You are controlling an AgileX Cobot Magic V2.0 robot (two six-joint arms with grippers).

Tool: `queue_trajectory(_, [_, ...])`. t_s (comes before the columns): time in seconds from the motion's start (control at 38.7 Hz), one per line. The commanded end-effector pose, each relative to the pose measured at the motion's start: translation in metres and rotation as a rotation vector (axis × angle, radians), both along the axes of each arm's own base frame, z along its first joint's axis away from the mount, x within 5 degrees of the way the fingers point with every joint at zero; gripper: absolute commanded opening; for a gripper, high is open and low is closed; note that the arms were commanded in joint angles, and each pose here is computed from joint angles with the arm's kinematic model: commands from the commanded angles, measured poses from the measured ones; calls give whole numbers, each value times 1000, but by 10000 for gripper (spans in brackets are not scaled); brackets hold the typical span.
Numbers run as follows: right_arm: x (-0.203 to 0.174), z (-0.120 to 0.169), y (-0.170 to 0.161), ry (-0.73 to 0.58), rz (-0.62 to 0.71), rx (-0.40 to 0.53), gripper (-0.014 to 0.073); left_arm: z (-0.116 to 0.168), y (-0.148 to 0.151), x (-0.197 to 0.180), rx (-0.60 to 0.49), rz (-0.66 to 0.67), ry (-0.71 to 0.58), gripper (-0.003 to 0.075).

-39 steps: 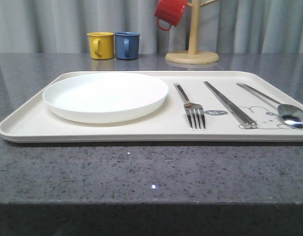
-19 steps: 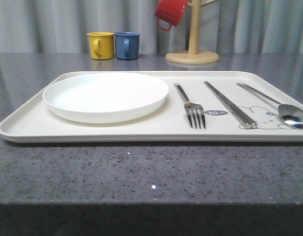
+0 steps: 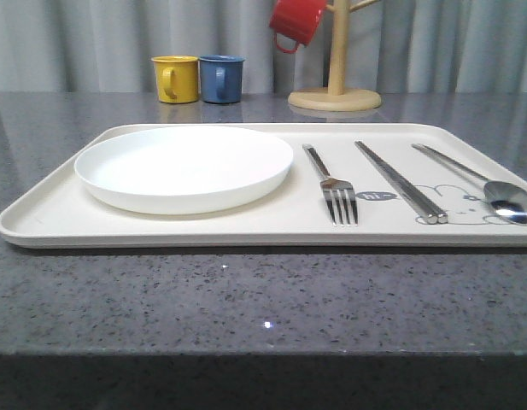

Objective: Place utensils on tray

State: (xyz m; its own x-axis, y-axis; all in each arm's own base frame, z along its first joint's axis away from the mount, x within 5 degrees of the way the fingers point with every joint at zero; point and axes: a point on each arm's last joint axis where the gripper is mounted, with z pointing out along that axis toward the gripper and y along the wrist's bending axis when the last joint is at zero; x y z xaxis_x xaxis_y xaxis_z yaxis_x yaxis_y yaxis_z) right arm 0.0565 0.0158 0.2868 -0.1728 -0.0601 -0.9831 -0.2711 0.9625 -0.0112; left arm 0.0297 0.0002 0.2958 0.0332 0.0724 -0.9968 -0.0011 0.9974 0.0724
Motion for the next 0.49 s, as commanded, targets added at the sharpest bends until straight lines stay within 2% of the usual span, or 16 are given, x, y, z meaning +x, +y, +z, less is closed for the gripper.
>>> queue_trajectory(0.0, [1,15,0,-98,-2,14,-62,14,0,-1,-19,-11,-91,-18])
queue_trajectory(0.26, [1,15,0,-98,-2,14,-62,12,0,0,-19,-11,-87,-18])
queue_trajectory(0.47, [1,15,0,-97,-2,13,-62,-35,-3,7,-18,-77,-6,-18])
